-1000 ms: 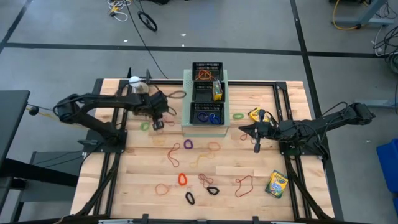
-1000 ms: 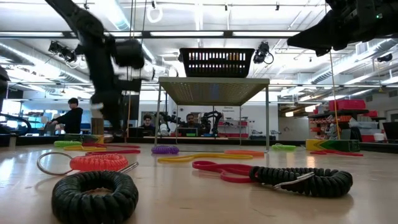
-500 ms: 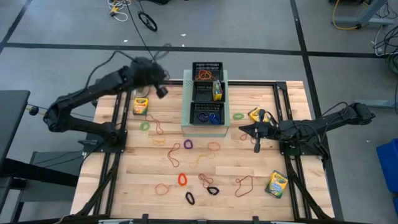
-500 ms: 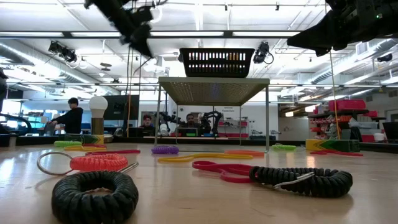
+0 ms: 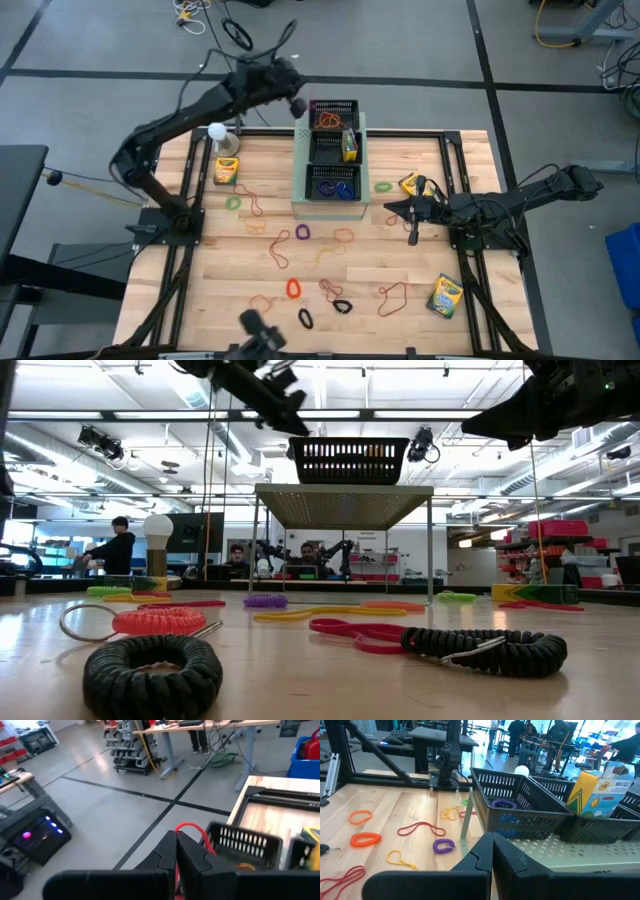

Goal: Pick & Place Office Desk Supplies
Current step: Put the red rubber band into the top black bin on the shelf

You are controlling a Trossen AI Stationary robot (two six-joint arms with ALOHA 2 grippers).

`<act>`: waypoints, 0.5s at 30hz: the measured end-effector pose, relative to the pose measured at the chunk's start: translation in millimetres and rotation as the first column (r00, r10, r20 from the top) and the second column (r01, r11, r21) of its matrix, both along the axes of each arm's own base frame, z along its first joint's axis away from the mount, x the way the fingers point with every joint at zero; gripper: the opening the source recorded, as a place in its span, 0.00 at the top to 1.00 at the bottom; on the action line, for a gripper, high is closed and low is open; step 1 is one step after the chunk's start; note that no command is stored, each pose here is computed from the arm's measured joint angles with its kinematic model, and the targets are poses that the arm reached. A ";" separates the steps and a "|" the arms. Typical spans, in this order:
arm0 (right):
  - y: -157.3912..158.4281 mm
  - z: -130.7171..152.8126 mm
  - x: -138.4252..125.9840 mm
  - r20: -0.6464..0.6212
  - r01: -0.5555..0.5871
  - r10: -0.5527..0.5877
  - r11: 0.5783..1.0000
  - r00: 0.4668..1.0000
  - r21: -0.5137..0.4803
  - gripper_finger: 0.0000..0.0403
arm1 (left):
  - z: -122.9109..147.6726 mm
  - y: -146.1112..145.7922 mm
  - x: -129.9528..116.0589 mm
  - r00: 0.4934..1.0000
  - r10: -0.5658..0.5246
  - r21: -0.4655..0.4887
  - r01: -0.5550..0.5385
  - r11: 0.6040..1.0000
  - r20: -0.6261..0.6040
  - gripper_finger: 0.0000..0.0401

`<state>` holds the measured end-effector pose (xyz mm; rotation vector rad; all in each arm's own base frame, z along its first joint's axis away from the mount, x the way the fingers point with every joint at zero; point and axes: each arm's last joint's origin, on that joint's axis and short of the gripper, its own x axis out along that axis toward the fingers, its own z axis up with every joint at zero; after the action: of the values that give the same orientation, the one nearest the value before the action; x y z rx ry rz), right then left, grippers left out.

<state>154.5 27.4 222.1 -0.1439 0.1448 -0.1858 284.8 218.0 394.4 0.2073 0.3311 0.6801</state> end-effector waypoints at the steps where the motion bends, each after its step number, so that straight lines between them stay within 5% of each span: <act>1: 0.0 0.0 0.0 0.000 0.000 0.000 1.000 1.000 0.000 0.98 | -0.7 4.3 5.8 1.000 -0.005 -0.002 0.005 1.000 -0.001 0.98; 10: 0.0 0.0 0.0 0.000 0.000 0.000 1.000 1.000 0.000 0.98 | -37.0 31.6 44.4 0.996 -0.049 -0.077 0.043 0.996 -0.068 0.97; 15: 0.0 0.0 0.0 0.000 0.000 0.000 1.000 1.000 0.000 0.98 | -47.3 29.3 51.8 0.991 -0.094 -0.112 0.084 0.990 -0.092 0.88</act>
<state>154.5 27.4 222.1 -0.1437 0.1444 -0.1859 336.6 247.3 347.2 0.1515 0.4486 0.5631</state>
